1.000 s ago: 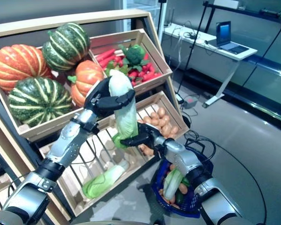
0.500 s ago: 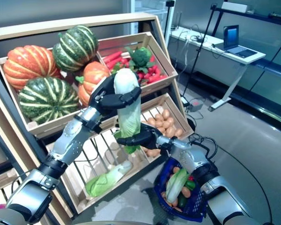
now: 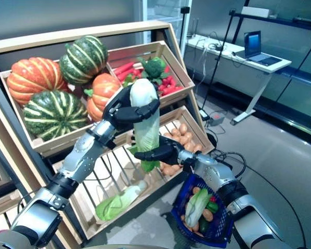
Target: Put vegetables into the basket
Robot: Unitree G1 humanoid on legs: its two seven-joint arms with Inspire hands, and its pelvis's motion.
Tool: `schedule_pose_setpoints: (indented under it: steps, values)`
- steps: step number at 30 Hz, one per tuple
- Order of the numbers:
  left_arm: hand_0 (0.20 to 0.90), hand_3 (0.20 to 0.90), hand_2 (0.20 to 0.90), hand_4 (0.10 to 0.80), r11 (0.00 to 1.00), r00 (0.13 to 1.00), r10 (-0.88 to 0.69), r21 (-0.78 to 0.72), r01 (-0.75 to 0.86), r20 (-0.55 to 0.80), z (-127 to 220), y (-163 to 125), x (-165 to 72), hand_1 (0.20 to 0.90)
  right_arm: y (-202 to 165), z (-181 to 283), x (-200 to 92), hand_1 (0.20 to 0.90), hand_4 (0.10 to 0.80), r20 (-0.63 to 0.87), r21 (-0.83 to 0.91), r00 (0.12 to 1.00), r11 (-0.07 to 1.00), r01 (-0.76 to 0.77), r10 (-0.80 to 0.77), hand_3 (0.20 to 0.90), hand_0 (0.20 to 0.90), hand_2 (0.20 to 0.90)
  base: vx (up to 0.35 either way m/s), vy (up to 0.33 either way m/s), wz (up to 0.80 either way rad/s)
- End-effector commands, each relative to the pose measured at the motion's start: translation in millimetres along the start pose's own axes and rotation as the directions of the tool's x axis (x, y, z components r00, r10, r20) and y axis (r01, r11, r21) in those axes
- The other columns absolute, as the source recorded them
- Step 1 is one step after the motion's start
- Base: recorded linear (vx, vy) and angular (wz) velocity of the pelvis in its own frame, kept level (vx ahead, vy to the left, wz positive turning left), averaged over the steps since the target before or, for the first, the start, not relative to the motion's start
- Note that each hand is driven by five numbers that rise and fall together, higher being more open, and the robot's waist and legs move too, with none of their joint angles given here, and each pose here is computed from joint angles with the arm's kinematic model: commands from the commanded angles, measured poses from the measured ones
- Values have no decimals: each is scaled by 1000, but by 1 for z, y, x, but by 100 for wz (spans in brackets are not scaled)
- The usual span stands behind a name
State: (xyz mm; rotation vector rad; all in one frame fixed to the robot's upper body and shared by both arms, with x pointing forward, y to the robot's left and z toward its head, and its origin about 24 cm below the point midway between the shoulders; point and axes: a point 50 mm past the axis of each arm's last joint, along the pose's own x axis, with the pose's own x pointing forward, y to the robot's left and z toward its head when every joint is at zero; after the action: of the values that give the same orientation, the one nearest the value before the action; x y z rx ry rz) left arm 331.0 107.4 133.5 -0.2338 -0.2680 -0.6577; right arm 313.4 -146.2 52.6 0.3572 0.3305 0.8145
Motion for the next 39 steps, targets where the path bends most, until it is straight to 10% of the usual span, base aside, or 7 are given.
schedule_pose_setpoints:
  steps: [1, 5, 6, 8, 33, 36, 39]
  values:
    - [300, 300, 300, 400, 995, 997, -82, 49, 82, -12, -1, -14, 23, 300, 70, 159, 33, 900, 800, 585, -248, 761, 955, -160, 280, 900, 900, 900, 0, 0, 0]
    - [300, 300, 300, 400, 996, 997, -74, 49, 74, -13, -2, -14, 23, 300, 69, 163, 32, 900, 800, 628, -232, 741, 966, -113, 237, 900, 900, 900, 0, 0, 0]
    - [300, 300, 300, 400, 996, 997, -70, 47, 70, -12, -2, -14, 24, 300, 70, 164, 32, 813, 742, 633, -229, 737, 967, -116, 238, 813, 813, 813, 0, 0, 0]
    - [300, 300, 300, 400, 997, 998, -67, 43, 68, -12, -2, -15, 25, 300, 71, 161, 34, 300, 400, 631, -228, 735, 965, -131, 249, 300, 300, 300, 0, 0, 0]
    - [300, 300, 300, 400, 999, 999, -42, 26, 42, -15, -4, -14, 24, 300, 66, 149, 42, 300, 400, 591, -155, 782, 979, -130, 197, 300, 300, 300, 0, 0, 0]
    - [900, 900, 900, 800, 998, 999, 41, 41, -40, -33, -8, -3, 19, 900, 63, 144, 42, 300, 400, 595, -115, 783, 983, -144, 184, 300, 300, 300, 0, 0, 0]
    - [900, 900, 900, 800, 995, 995, 86, 50, -84, -49, -13, 5, 10, 900, 54, 132, 39, 300, 400, 588, -80, 798, 991, -110, 136, 300, 300, 300, 0, 0, 0]
